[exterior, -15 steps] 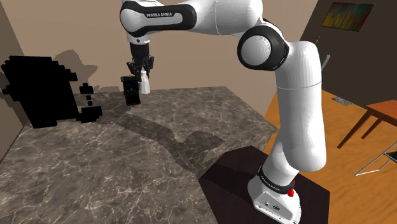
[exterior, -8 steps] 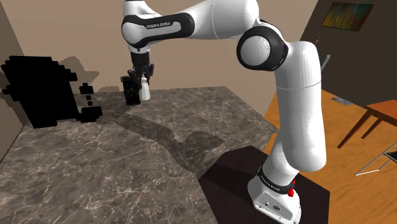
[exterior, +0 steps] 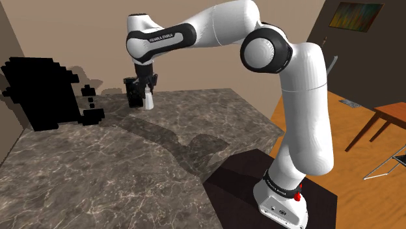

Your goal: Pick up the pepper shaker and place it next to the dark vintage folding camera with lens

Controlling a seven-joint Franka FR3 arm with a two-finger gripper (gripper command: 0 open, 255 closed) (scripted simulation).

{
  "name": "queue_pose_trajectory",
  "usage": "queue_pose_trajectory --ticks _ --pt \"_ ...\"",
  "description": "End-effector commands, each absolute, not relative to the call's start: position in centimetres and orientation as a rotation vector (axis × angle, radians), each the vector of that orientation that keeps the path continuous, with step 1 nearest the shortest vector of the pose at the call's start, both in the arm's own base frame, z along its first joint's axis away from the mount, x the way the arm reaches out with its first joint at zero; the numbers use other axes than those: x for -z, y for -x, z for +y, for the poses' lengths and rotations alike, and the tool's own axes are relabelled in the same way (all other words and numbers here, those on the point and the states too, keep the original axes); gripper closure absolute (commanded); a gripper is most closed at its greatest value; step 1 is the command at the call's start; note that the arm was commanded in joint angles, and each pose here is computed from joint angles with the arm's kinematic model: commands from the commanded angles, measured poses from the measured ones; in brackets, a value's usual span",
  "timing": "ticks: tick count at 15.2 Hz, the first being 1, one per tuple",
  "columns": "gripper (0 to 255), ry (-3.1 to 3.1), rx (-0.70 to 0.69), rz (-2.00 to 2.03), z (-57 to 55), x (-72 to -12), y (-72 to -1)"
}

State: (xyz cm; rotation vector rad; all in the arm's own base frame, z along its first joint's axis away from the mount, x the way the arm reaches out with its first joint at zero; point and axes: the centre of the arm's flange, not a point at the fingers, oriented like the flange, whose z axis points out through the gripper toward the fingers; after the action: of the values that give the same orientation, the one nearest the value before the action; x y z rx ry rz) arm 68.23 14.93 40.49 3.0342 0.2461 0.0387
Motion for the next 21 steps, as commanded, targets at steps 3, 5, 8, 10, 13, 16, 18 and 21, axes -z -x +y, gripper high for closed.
queue_pose_trajectory --ticks 3,5,8,10,13,16,18,21 --pt "255 -3.034 -0.04 0.246 15.0 -38.4 -68.2" --pt "255 -3.034 -0.04 0.246 15.0 -37.3 -68.2" --pt "255 -3.034 -0.04 0.246 15.0 -36.1 -68.2" --pt "255 -3.034 -0.04 0.246 15.0 -36.1 -68.2" --pt "255 -3.034 -0.04 0.246 15.0 -36.1 -68.2" --pt "0 -3.034 -0.04 0.246 15.0 -36.1 -68.2" --pt "0 -3.034 -0.04 0.246 15.0 -36.1 -68.2" --pt "0 -3.034 -0.04 0.246 15.0 -36.1 -68.2"
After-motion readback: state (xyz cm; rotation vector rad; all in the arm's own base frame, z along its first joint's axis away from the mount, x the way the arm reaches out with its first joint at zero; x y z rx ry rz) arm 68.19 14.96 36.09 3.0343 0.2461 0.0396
